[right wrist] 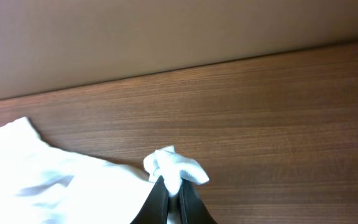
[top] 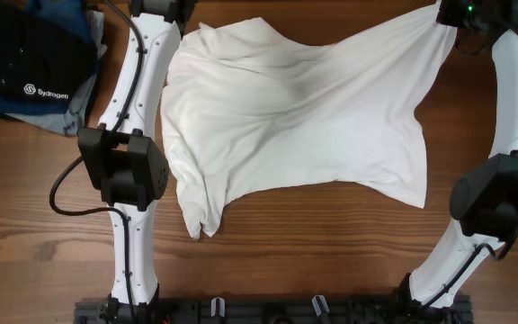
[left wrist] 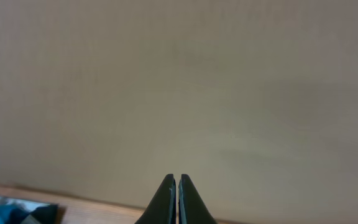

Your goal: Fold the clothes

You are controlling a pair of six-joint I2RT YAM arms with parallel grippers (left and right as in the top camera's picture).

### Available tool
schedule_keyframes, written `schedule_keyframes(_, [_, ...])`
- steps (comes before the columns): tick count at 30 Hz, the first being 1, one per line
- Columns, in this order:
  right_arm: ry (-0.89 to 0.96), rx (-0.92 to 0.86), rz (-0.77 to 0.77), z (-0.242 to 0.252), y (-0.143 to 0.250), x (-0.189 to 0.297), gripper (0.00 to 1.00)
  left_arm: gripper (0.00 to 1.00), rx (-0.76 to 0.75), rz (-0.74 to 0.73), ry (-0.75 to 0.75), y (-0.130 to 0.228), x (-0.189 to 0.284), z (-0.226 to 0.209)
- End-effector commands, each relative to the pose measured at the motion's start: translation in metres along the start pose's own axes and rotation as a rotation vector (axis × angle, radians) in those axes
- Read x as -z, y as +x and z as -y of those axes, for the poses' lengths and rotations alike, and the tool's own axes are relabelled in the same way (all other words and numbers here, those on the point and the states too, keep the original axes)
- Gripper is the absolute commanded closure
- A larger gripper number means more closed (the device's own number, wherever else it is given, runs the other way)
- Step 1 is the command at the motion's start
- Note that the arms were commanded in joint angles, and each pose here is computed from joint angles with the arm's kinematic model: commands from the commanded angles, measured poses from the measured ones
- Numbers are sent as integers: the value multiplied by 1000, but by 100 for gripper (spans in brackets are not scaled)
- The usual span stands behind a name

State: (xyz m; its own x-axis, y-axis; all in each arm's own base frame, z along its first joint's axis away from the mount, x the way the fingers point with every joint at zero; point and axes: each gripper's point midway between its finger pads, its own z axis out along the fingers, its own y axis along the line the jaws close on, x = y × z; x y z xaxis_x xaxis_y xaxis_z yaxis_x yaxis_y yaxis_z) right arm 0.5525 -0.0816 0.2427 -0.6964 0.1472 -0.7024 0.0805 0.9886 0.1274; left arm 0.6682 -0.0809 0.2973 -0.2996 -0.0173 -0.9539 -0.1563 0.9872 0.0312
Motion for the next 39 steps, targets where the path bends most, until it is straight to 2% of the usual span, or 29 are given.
schedule_keyframes(1, [23,8,53,4,-16,22,96,96,-8,-65,-31,6,12,-9])
schedule_keyframes(4, [-24,23,41,-4,-13,22,96,96,-1,-196,77,40,13,7])
schedule_keyframes(7, [-106,25,5,-21,-4,22,96,96,40,-274,106,65,8,11])
schedule_keyframes(16, [-193,125,-95,-94,24,17,96,96,76,-340,149,98,-6,24])
schedule_keyframes(22, [-253,174,-127,-141,38,19,96,96,78,-459,252,149,-17,46])
schedule_keyframes(27, [-296,222,-176,-175,56,23,96,96,160,-558,300,196,-27,63])
schedule_keyframes(39, [-327,250,-248,-194,78,29,96,96,194,-620,365,251,-40,98])
